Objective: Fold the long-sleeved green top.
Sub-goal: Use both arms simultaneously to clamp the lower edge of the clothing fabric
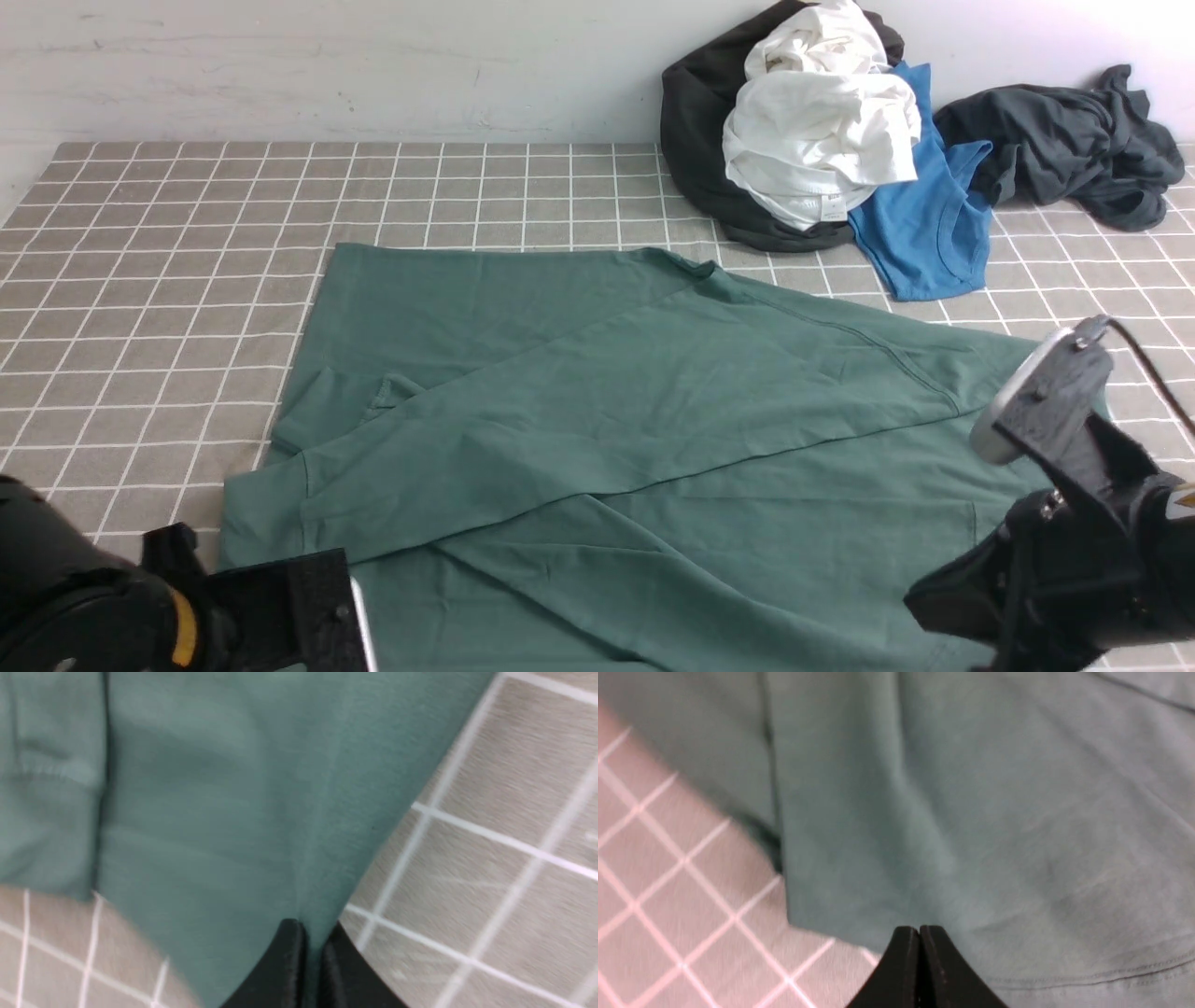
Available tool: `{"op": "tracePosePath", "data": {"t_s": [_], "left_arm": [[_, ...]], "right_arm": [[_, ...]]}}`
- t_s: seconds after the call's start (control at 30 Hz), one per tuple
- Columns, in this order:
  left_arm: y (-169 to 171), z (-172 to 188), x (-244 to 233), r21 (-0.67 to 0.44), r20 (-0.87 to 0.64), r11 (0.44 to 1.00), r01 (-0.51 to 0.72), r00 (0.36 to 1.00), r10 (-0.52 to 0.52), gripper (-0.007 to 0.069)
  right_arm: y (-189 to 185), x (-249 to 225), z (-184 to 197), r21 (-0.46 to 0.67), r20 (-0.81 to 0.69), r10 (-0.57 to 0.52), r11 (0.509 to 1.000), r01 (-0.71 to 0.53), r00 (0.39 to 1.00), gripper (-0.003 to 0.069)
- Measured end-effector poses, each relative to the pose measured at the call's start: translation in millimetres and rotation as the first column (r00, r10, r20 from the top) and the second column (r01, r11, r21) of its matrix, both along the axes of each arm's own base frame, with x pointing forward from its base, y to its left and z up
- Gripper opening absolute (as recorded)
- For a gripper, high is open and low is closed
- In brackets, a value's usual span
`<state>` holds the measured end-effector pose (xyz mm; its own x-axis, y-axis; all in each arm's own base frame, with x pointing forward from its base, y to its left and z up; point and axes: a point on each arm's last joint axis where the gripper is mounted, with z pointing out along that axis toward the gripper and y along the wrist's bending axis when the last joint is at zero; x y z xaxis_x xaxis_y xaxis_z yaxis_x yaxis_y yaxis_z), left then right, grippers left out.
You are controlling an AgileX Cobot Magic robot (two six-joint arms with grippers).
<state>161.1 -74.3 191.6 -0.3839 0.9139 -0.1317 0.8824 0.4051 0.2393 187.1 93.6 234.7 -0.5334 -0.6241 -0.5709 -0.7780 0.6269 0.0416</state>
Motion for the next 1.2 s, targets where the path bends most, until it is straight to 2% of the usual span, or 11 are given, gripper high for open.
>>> {"op": "tracePosePath", "data": {"t_s": [0.07, 0.2, 0.3, 0.43, 0.57, 0.67, 0.83, 0.93, 0.97, 1.07, 1.2], "left_arm": [[3, 6, -5, -0.007, 0.006, 1.0, -0.009, 1.0, 0.009, 0.0002], [7, 16, -13, -0.032, 0.029, 0.998, -0.055, 0.998, 0.056, 0.0002], [8, 18, -14, -0.05, 0.031, 0.993, -0.102, 0.994, 0.104, 0.0002], [7, 18, -13, -0.083, 0.042, 0.984, -0.161, 0.986, 0.164, 0.0003], [6, 18, -12, -0.089, 0.047, 0.982, -0.165, 0.984, 0.169, 0.0003], [6, 18, -12, -0.094, 0.052, 0.982, -0.166, 0.984, 0.171, 0.0004], [5, 18, -11, -0.11, 0.053, 0.979, -0.174, 0.982, 0.181, 0.0005], [3, 18, -13, -0.155, 0.021, 0.957, -0.244, 0.968, 0.25, 0.0005], [3, 18, -13, -0.158, 0.018, 0.955, -0.251, 0.966, 0.257, 0.0005], [0, 24, -10, -0.214, -0.017, 0.902, -0.375, 0.925, 0.381, 0.0005], [6, 49, 8, -0.257, -0.024, 0.812, -0.523, 0.844, 0.536, 0.0008]], "right_arm": [[-1, 1, 3, -0.035, 0.02, 0.052, 0.998, -0.052, 0.998, 0.0008], [-10, 3, 1, -0.217, 0.079, 0.182, 0.963, -0.162, 0.98, 0.0132], [-19, 5, -7, -0.354, 0.072, 0.259, 0.91, -0.218, 0.963, 0.0235], [-30, 17, -39, -0.543, -0.012, 0.378, 0.775, -0.324, 0.926, 0.0422], [-30, 30, -61, -0.586, -0.059, 0.414, 0.722, -0.367, 0.908, 0.0451], [-29, 37, -74, -0.608, -0.079, 0.435, 0.692, -0.39, 0.897, 0.0444], [-30, 44, -87, -0.631, -0.108, 0.465, 0.651, -0.422, 0.879, 0.0337], [-27, 48, -87, -0.617, -0.056, 0.417, 0.7, -0.36, 0.907, 0.019], [-27, 48, -88, -0.614, -0.053, 0.41, 0.706, -0.353, 0.911, 0.0179], [-23, 58, -79, -0.573, 0.002, 0.263, 0.791, -0.214, 0.965, 0.003], [-19, 77, -54, -0.523, 0.033, 0.056, 0.851, -0.031, 0.998, 0.0006]]}}
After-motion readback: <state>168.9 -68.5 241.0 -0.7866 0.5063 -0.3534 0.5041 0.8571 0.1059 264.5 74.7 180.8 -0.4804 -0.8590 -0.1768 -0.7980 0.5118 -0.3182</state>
